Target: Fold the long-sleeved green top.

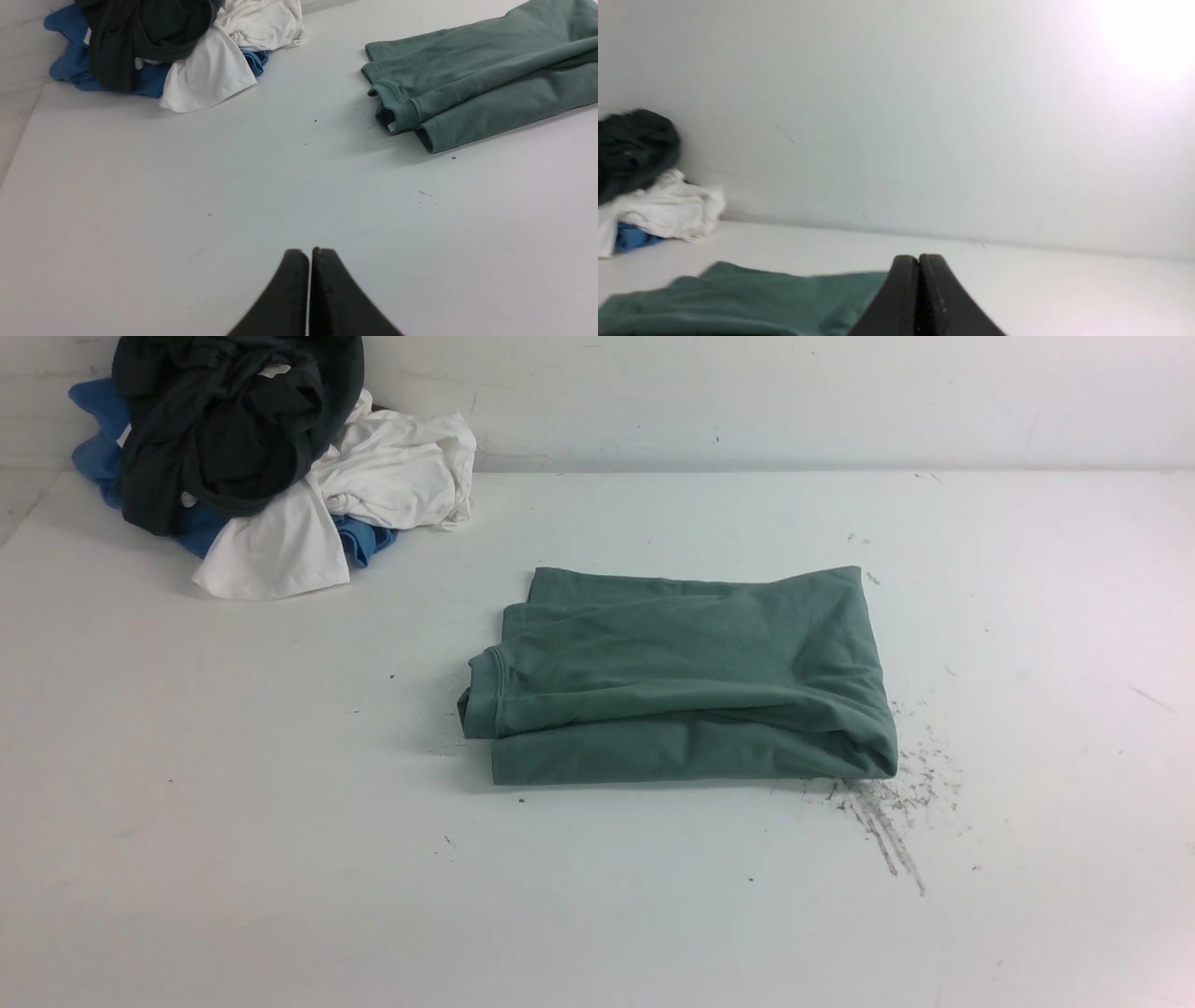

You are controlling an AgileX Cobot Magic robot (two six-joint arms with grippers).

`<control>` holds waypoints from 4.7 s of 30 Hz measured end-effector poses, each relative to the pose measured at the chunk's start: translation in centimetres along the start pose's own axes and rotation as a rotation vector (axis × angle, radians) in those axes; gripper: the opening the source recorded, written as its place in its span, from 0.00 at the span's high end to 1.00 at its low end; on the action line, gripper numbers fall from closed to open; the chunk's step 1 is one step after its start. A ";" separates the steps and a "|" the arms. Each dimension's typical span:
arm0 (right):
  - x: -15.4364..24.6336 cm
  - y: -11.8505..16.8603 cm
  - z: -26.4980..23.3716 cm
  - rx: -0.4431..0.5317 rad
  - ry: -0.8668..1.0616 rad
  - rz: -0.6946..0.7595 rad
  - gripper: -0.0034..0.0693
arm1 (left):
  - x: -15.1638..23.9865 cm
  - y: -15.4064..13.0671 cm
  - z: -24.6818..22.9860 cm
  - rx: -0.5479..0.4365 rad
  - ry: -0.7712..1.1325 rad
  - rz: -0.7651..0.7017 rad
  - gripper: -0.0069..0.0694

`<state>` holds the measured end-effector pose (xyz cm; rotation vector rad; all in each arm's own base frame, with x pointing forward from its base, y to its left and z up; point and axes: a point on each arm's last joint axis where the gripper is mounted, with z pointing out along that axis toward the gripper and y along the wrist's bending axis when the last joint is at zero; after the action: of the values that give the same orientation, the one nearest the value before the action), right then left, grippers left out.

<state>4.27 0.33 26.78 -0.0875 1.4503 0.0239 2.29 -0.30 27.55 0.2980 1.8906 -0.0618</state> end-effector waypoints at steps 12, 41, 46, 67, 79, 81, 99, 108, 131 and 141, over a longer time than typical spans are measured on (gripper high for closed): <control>8.5 -0.6 0.2 0.162 0.273 0.146 0.97 | 0.0 0.0 0.0 0.000 0.000 -0.001 0.92; 8.7 -0.6 0.1 0.165 0.296 0.149 0.97 | 0.0 0.0 0.0 0.000 0.000 -0.001 0.92; 8.7 -0.6 0.1 0.165 0.296 0.149 0.97 | 0.0 0.0 0.0 -0.003 -0.001 0.002 0.92; 8.7 -0.6 0.1 0.166 0.296 0.150 0.97 | 5.5 0.0 5.2 -0.154 -0.258 -0.075 0.92; 8.7 -0.6 0.1 0.166 0.297 0.150 0.97 | 8.6 -0.5 6.2 -0.116 -0.055 -0.112 0.92; 8.7 -0.6 0.1 0.166 0.297 0.150 0.97 | 8.6 -0.5 6.2 -0.116 -0.053 -0.102 0.92; 8.7 -0.6 0.1 0.166 0.297 0.150 0.97 | 8.6 -0.5 6.2 -0.115 -0.053 -0.101 0.92; 8.7 -0.6 0.1 0.166 0.297 0.150 0.97 | 8.6 -0.5 6.2 -0.115 -0.053 -0.101 0.92; 8.7 -0.6 0.1 0.166 0.297 0.150 0.97 | 8.7 -0.1 6.2 -0.203 -0.047 -0.133 0.92; 8.7 -0.6 0.1 0.166 0.297 0.151 0.97 | 8.7 0.0 6.2 -0.215 -0.047 -0.145 0.92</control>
<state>5.50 -0.54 18.19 0.1605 1.7476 0.0140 5.32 0.04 17.34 0.0126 1.8510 0.0365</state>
